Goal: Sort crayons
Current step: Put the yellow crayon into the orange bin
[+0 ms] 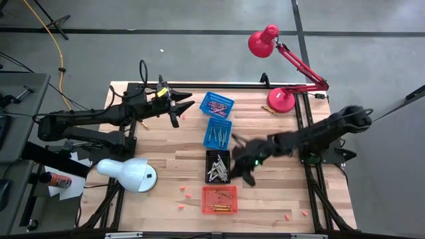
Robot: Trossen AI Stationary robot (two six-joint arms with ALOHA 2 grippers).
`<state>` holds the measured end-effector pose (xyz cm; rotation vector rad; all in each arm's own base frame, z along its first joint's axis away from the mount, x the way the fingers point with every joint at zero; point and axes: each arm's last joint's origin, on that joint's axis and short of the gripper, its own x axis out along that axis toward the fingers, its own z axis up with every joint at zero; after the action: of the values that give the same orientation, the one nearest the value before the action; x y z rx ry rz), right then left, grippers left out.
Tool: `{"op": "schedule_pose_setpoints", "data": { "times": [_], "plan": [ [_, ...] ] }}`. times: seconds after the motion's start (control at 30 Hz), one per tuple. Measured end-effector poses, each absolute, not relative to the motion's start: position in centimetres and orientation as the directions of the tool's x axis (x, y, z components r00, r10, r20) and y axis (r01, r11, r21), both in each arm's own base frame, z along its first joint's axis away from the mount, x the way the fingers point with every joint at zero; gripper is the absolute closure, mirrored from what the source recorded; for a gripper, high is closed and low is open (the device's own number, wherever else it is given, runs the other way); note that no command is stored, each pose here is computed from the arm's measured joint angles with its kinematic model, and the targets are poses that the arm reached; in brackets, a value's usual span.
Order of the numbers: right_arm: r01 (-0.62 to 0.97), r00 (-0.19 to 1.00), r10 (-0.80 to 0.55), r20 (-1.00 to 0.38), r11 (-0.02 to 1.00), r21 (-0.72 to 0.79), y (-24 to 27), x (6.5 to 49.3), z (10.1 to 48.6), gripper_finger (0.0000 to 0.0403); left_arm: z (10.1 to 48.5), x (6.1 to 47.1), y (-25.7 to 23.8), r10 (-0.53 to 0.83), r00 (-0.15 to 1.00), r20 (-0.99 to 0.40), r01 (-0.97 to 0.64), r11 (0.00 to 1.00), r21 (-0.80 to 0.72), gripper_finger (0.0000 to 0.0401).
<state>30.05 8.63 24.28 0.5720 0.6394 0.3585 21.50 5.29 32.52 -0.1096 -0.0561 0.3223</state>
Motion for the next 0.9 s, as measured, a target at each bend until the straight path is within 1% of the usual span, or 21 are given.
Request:
{"op": "schedule_pose_setpoints", "data": {
  "times": [0.1, 0.17, 0.27, 0.4, 0.5, 0.73, 0.9],
  "plan": [
    [-0.112, 0.684, 0.526, -0.506, 0.76, 0.64, 11.2, 30.6, 22.6, 0.0402, 32.5, 21.5, 5.3, 0.32, 0.947, 0.038, -0.316, 0.945, -0.085, 0.0243],
    [-0.11, 0.639, 0.553, -0.535, 0.754, 0.648, 12.7, 31.4, 22.2, 0.0402, 32.5, 21.5, 5.3, 0.32, 0.947, 0.039, -0.316, 0.946, -0.076, 0.0243],
    [-0.102, 0.576, 0.562, -0.594, 0.77, 0.63, 14.8, 32.8, 21.9, 0.0402, 32.5, 21.5, 5.3, 0.32, 0.947, 0.04, -0.317, 0.947, -0.061, 0.0243],
    [-0.049, 0.476, 0.538, -0.696, 0.806, 0.59, 16.5, 34.3, 20.9, 0.0397, 32.5, 21.5, 5.3, 0.32, 0.947, 0.039, -0.32, 0.947, -0.016, 0.0243],
    [-0.007, 0.438, 0.521, -0.733, 0.817, 0.576, 17.0, 35.2, 20.4, 0.0382, 32.5, 21.5, 5.3, 0.32, 0.947, 0.036, -0.32, 0.947, -0.008, 0.0243],
    [0.016, 0.424, 0.509, -0.749, 0.823, 0.568, 17.3, 36.2, 20.1, 0.0346, 32.3, 21.5, 5.3, 0.32, 0.947, 0.012, -0.32, 0.947, -0.007, 0.0243],
    [0.146, 0.386, 0.503, -0.773, 0.794, 0.59, 16.6, 36.1, 19.8, 0.0306, 32.0, 21.5, 5.3, 0.32, 0.947, -0.019, -0.32, 0.947, -0.004, 0.0243]
  ]
}}
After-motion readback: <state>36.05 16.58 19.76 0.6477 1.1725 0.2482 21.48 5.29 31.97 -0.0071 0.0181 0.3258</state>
